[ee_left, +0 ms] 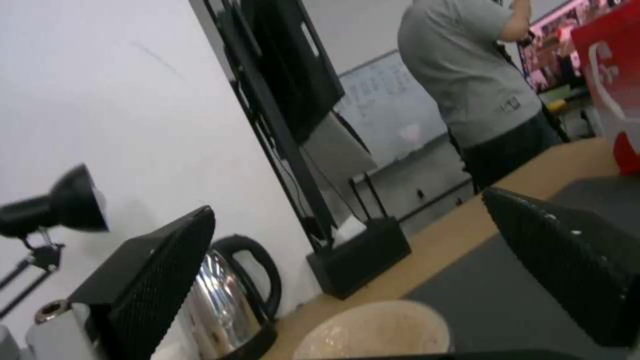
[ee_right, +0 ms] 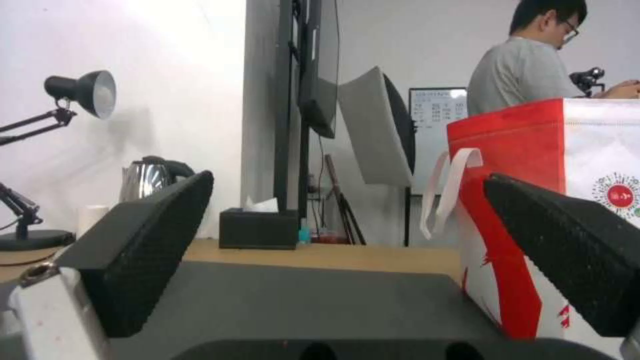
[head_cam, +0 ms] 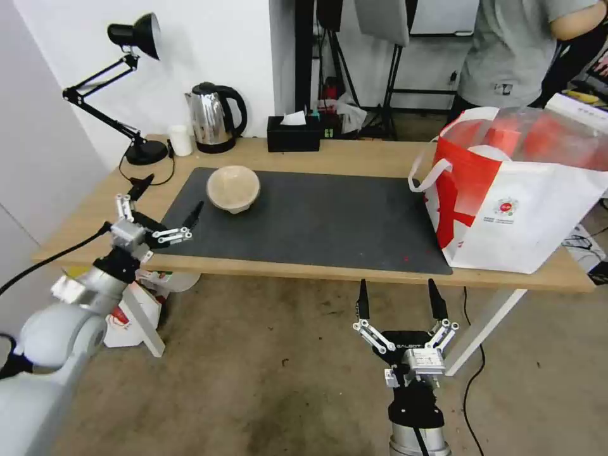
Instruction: Pick up the trash from the table and place it into the takeout bag.
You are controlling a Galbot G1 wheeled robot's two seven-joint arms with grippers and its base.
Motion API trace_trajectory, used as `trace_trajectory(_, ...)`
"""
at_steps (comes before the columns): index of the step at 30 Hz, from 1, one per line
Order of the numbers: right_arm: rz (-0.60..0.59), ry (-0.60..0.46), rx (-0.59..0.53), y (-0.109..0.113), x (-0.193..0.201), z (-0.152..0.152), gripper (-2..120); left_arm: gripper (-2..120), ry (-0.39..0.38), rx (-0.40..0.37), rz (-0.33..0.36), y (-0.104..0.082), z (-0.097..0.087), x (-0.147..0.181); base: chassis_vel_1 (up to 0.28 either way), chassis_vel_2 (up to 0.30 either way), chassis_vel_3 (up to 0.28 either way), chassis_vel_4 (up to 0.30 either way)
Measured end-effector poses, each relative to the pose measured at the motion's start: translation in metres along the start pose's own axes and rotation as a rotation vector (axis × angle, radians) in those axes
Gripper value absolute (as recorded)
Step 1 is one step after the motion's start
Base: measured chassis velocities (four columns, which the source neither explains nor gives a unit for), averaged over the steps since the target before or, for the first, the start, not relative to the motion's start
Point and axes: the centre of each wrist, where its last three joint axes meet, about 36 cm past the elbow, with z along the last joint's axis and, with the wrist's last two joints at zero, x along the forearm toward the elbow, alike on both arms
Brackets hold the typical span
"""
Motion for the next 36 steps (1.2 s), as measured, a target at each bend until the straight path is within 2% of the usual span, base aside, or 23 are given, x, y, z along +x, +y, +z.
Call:
trace_trajectory(3,0.000,0.000,0.000,0.000,0.000,0.000,100,100,0.026,-0.009,0.017,0.014,0.003,-0.006,0.000,0.000,0.000,0.000)
trace_trajectory(5,0.000,0.000,0.000,0.000,0.000,0.000,100,100,0.026,-0.009,0.017,0.014,0.003,-0.006,0.000,0.000,0.000,0.000)
trace_trajectory(6,0.000,0.000,0.000,0.000,0.000,0.000,100,100,0.044,-0.015,0.026,0.021,0.006,-0.008,0.000,0.000,0.000,0.000)
trace_trajectory(12,0.000,0.000,-0.001,0.000,0.000,0.000,100,100,0.084,0.003,0.052,0.031,0.008,-0.013,0.000,0.000,0.000,0.000)
trace_trajectory(19,0.000,0.000,-0.001,0.000,0.000,0.000,100,100,0.115,-0.014,0.052,0.045,0.015,-0.016,0.000,0.000,0.000,0.000)
trace_trajectory(22,0.000,0.000,-0.001,0.000,0.000,0.000,100,100,0.126,-0.082,0.059,0.059,0.022,-0.018,0.000,0.000,0.000,0.000)
trace_trajectory(23,0.000,0.000,-0.001,0.000,0.000,0.000,100,100,0.126,-0.082,0.059,0.059,0.022,-0.018,0.000,0.000,0.000,0.000)
trace_trajectory(25,0.000,0.000,-0.001,0.000,0.000,0.000,100,100,0.133,-0.182,0.099,0.075,0.025,-0.019,0.000,0.000,0.000,0.000)
trace_trajectory(27,0.000,0.000,-0.001,0.000,0.000,0.000,100,100,0.140,-0.230,0.123,0.084,0.025,-0.020,0.000,0.000,0.000,0.000)
trace_trajectory(31,0.000,0.000,-0.001,0.000,0.000,0.000,100,100,0.148,-0.284,0.158,0.096,0.024,-0.027,0.000,0.000,0.000,0.000)
trace_trajectory(36,0.000,0.000,-0.001,0.000,0.000,0.000,100,100,0.158,-0.320,0.217,0.097,0.031,-0.039,0.000,0.000,0.000,0.000)
